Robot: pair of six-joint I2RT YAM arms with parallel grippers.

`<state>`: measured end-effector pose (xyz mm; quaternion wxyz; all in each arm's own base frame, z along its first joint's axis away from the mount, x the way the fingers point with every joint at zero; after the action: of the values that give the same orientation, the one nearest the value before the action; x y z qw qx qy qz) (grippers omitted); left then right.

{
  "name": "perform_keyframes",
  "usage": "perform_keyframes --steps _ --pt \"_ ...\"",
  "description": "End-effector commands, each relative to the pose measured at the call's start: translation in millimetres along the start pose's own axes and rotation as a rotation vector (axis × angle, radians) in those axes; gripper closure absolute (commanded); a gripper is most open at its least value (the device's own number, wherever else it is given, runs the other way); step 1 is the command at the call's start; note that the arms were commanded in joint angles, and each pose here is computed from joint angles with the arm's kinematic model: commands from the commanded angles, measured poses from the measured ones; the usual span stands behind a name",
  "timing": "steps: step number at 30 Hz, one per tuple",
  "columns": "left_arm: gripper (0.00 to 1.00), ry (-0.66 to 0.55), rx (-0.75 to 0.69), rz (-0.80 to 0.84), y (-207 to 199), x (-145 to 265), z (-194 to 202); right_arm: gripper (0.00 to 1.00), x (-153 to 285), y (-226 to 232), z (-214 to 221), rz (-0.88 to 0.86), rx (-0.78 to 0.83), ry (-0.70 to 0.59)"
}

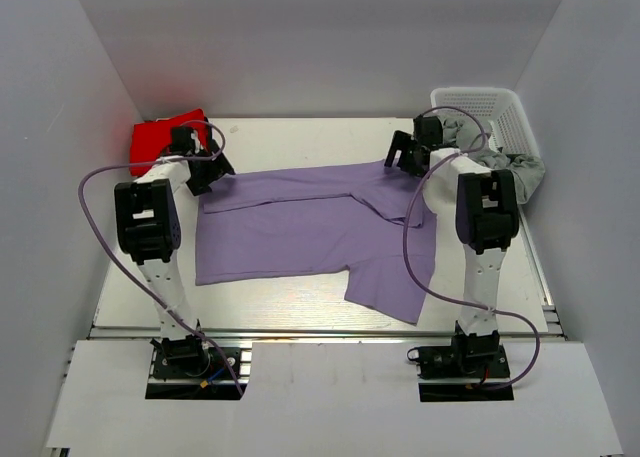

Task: Fold and stack the t-shirts
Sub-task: Fold the flattened tshirt in 1/3 of the way, then grap the side of the flattened tshirt closest away from the robot with both arms

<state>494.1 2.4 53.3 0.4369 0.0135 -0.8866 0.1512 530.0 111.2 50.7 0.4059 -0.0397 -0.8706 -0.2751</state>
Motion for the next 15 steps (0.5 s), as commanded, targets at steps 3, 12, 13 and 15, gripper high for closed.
perform_keyframes --steps 3,12,13,15 --pt "0.01 -0.009 -0.033 -0.064 2 35 -22 0.1 40 23 -22 -0.056 0.148 -0.044" --pt "0.01 -0.024 0.056 -0.261 22 132 23 0.1 133 29 25 -0.126 0.208 -0.085" --pt "0.01 -0.02 0.073 -0.263 23 138 33 0.1 136 32 26 -0.143 0.202 -0.107" --pt "0.01 -0.009 0.112 -0.276 27 151 61 0.1 148 16 50 -0.127 0.155 -0.091"
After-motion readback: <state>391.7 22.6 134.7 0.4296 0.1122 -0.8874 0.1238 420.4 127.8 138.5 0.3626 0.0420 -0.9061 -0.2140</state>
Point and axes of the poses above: each gripper's point midway between its finger pads, its own x axis back along the fingers, its own y axis along the line the jaws close on, z = x × y, the point moved 2 cm from there along x, back along the fingers, and after that the axes turned 15 degrees about -x, right-handed, at the moved point
